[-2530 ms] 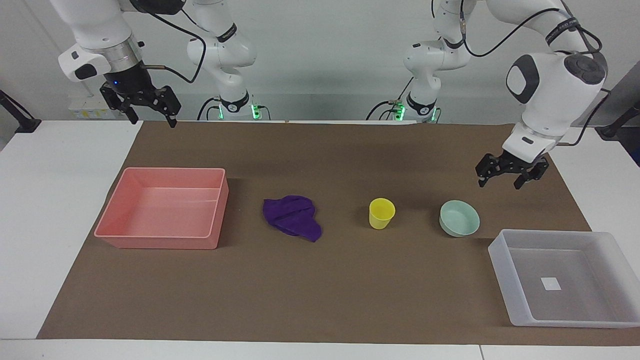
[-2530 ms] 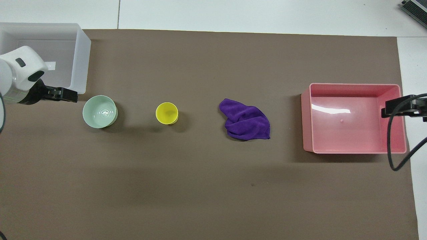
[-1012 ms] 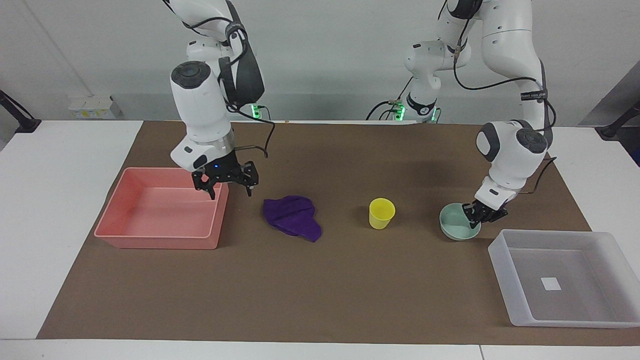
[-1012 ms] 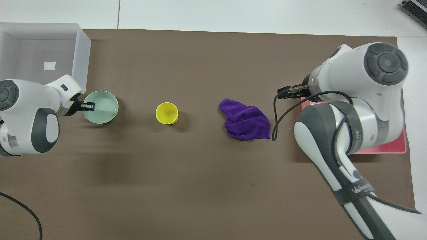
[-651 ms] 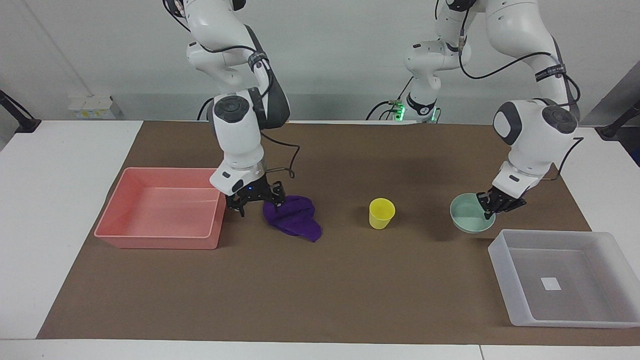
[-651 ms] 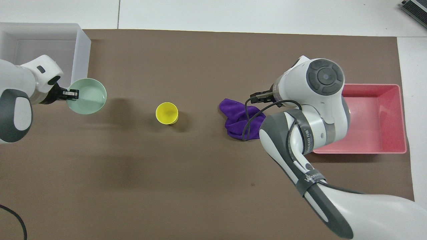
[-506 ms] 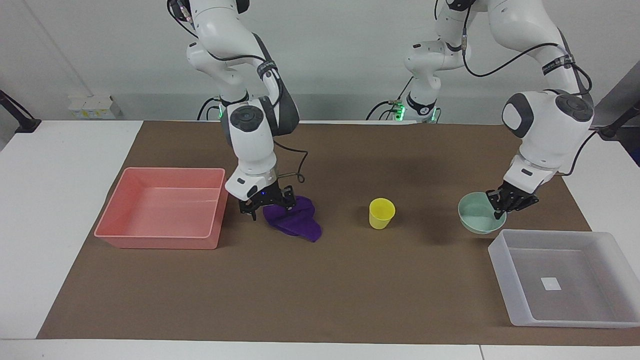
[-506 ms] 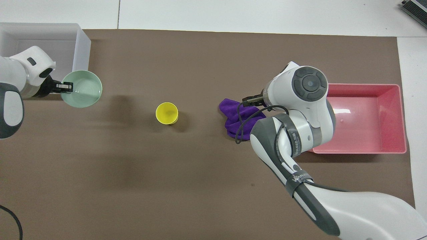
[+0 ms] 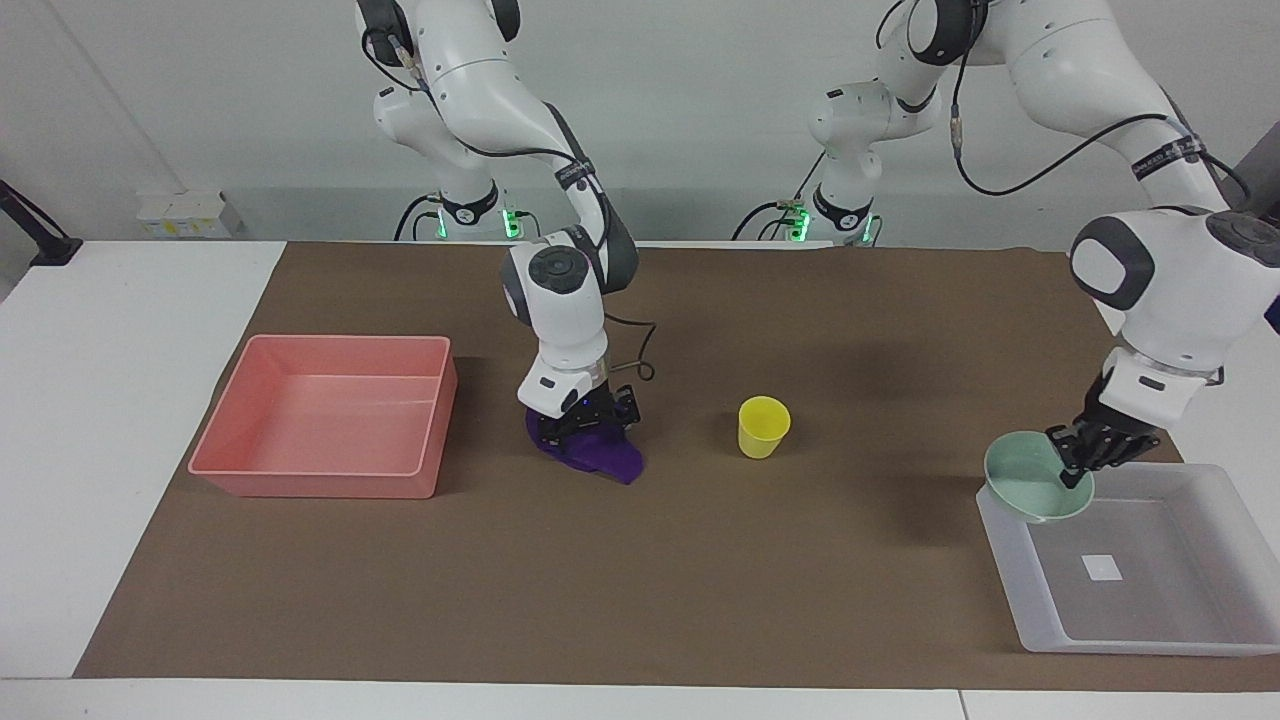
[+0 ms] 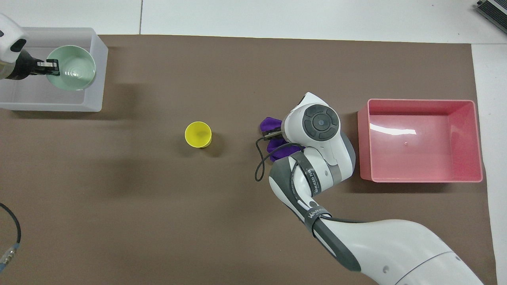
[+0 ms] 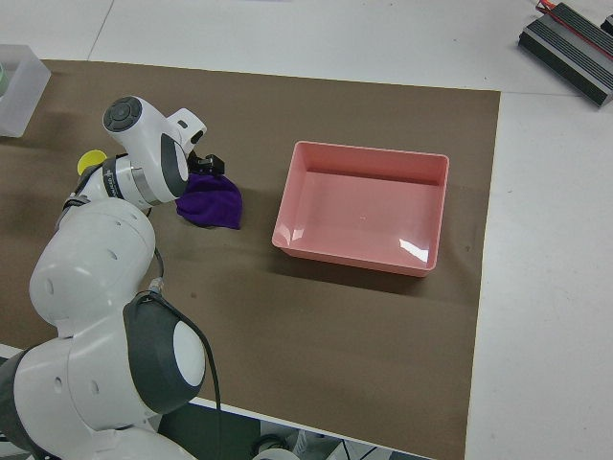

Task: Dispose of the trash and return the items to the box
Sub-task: 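Place the green bowl in the clear bin while the right gripper grasps the cloth, then carry the purple cloth into the pink tray with the right gripper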

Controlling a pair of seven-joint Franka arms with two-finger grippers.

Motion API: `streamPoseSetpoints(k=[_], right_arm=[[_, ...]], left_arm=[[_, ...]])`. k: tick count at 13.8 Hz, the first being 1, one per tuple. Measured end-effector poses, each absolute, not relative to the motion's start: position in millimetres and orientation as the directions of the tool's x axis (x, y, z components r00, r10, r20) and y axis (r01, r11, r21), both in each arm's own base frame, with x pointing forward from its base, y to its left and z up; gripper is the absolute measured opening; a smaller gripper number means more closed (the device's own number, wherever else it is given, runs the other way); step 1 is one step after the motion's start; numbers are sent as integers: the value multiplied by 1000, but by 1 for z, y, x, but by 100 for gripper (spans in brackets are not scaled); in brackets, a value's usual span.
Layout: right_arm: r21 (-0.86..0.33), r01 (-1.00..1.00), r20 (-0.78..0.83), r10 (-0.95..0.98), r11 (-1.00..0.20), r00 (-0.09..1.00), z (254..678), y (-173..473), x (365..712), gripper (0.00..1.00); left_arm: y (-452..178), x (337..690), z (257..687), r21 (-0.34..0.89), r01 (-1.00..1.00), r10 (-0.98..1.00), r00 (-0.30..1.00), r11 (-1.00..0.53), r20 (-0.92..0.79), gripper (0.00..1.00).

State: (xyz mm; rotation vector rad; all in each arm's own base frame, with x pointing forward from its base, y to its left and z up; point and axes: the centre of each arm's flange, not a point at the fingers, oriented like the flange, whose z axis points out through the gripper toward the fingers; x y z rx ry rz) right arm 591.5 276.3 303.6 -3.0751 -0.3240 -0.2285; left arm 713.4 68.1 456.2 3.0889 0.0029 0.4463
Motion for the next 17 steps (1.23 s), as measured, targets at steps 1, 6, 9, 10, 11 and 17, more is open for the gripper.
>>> streamPoseSetpoints(k=[1,6,9,10,11,17], right_arm=[[-23,213,140,208,-977,968,299,277,588,100],[-21,220,130,215,-975,968,289,278,579,80],[-29,178,135,173,-984,976,295,279,578,43],[-33,155,135,149,-987,980,299,280,578,31],[-34,138,130,132,-990,983,306,279,576,19],[-47,52,140,45,-998,989,394,263,568,11]], left_arm=[[76,728,452,20,6,12,955,-1000,298,4],[118,776,396,26,55,60,946,-998,317,4],[141,780,387,27,84,88,940,-996,330,4],[144,780,388,27,87,91,939,-996,332,4],[147,780,390,27,91,94,938,-996,335,4],[176,773,366,4,121,115,933,-993,342,4]])
